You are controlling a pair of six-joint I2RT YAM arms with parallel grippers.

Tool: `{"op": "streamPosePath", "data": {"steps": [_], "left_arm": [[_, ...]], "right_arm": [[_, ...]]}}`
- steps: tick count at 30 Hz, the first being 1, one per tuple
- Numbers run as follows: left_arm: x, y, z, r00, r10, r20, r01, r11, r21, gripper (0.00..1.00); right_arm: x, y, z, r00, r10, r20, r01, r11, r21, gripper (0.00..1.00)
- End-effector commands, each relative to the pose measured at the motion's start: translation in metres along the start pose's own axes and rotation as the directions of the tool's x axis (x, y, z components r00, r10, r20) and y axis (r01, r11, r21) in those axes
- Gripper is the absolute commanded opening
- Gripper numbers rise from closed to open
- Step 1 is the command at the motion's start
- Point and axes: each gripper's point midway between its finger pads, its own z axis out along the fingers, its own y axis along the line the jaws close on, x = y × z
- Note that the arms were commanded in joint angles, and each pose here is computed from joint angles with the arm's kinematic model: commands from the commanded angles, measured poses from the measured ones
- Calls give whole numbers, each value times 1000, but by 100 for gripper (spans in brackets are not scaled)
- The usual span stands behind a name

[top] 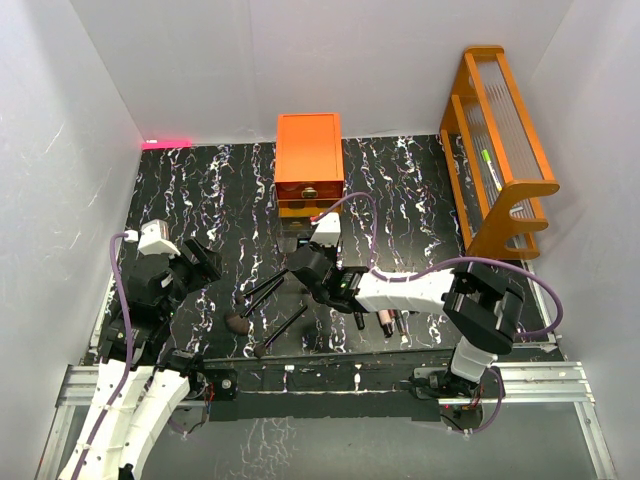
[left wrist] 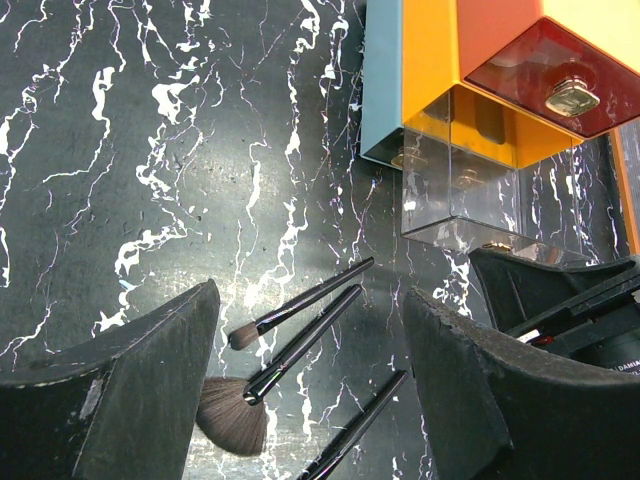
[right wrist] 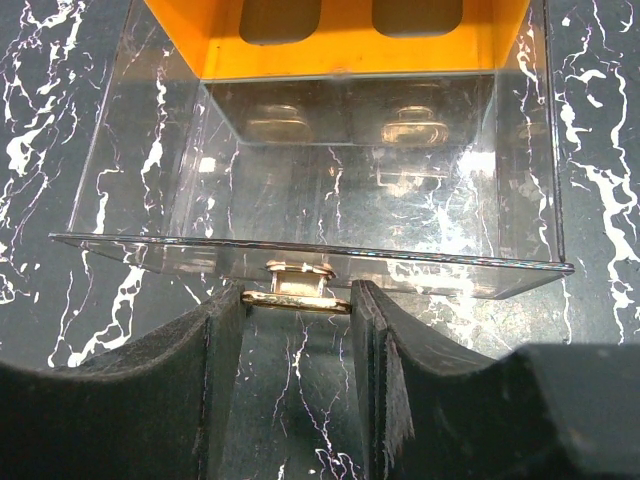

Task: Organize the makeup
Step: Pick up the makeup from the center of the board.

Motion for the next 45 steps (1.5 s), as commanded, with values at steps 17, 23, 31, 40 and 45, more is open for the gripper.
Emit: {"op": "streamPosePath", "data": {"steps": [17,23,31,40,45], "left_arm": [[0,-1,0,1000,0,5,0,1000,10,73],[0,-1,0,1000,0,3,0,1000,8,73],[1,-1,0,1000,1,0,-1,1000,7,73],[2,0,2,1000,2,-7,-2,1000,-1,73],[4,1,4,1000,2,-19,-3,1000,-7,73]], "right_arm": [[-8,9,-35,998,55,-14,-55,997,-50,25],[-1,8,-41,998,52,-26,-53,997,-50,25],[6,11,-37,999,24,-40,-26,998,-48,56],[-11,14,-57,999,2,-32,-6,994,-113,72],[-27,4,-83,999,11,-37,-18,982,-190,73]]}}
